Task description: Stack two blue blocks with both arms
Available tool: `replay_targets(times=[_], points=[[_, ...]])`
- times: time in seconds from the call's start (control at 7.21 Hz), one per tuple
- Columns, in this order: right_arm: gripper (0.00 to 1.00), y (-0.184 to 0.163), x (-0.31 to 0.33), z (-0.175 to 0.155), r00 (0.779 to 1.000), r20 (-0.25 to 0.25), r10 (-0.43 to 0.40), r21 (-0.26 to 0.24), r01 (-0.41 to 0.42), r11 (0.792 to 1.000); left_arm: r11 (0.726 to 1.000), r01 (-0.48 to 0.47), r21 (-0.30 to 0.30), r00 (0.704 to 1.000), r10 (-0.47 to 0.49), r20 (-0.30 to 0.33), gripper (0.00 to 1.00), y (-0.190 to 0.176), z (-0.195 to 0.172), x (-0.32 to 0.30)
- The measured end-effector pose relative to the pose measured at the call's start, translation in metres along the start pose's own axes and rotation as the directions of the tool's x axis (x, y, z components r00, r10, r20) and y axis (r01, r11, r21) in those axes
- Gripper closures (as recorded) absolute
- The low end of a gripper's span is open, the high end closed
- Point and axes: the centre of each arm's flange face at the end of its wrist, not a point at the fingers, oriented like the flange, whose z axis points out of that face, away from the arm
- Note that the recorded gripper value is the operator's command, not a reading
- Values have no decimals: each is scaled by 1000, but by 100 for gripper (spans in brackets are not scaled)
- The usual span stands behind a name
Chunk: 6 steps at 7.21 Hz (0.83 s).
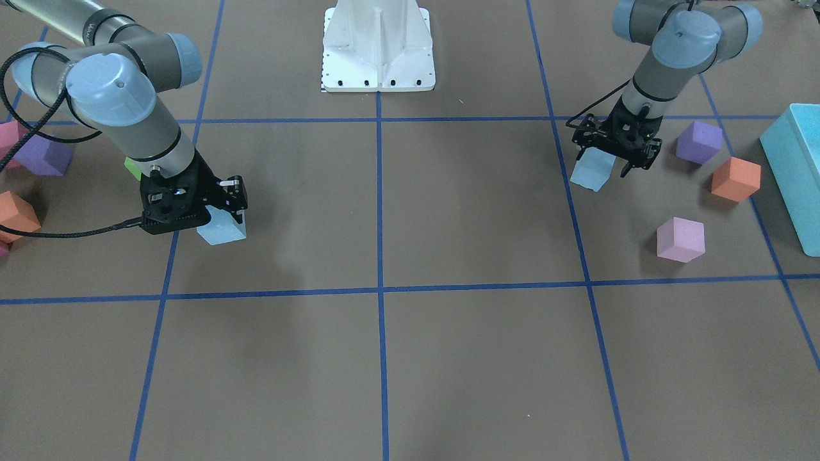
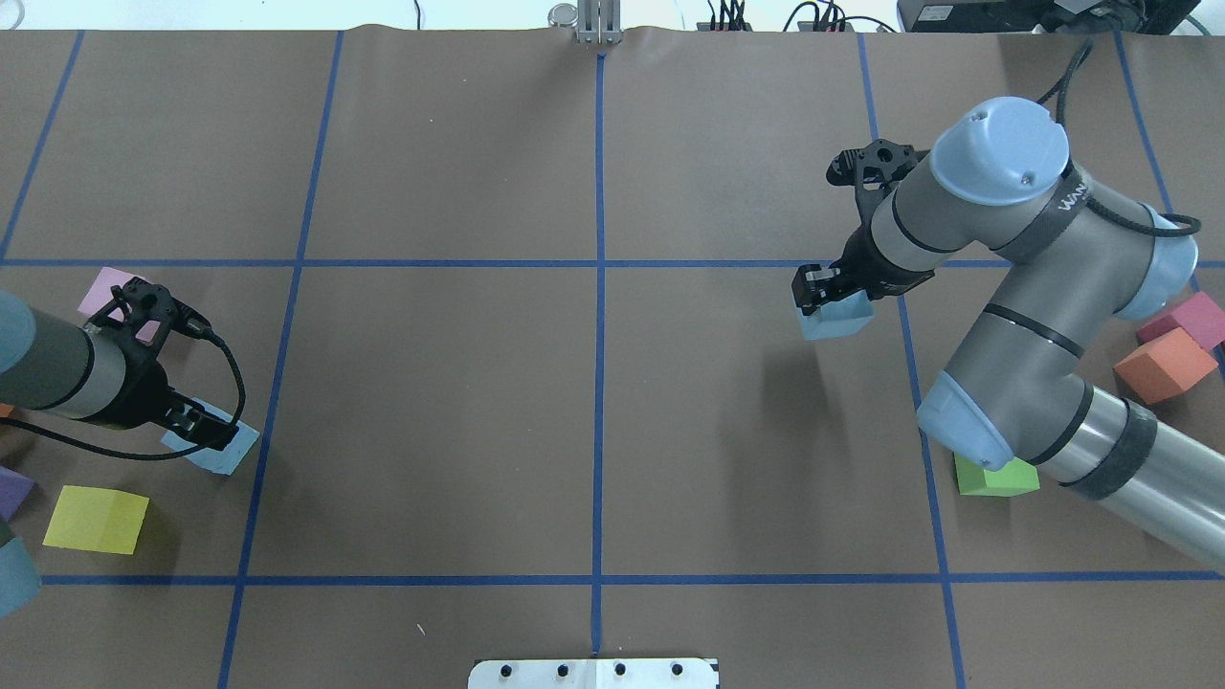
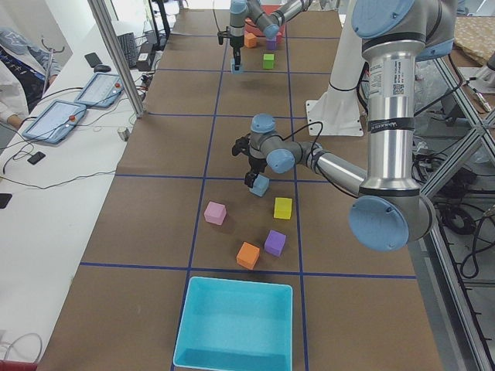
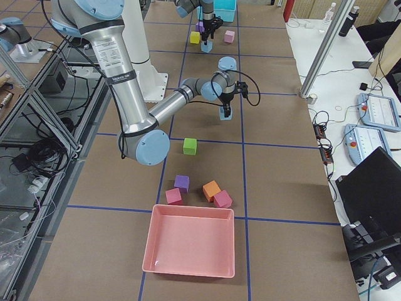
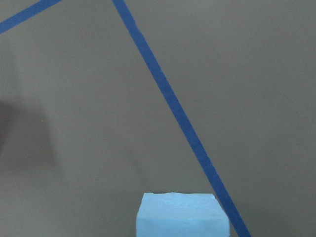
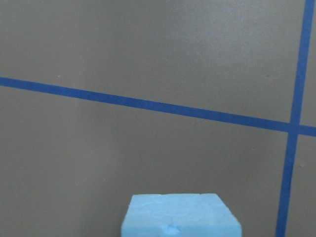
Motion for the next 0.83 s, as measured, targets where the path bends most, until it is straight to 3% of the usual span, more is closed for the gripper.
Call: replay_targets(times=[0.28, 0.83], points=[[35, 8, -44, 7, 1000, 3, 28, 9, -28, 1000, 1000, 11, -10, 1000, -11, 5, 3, -2, 9, -3], [34, 14, -106, 4, 995, -4, 102, 19, -102, 995, 996, 86, -16, 996, -86, 0, 19, -5, 13, 0]])
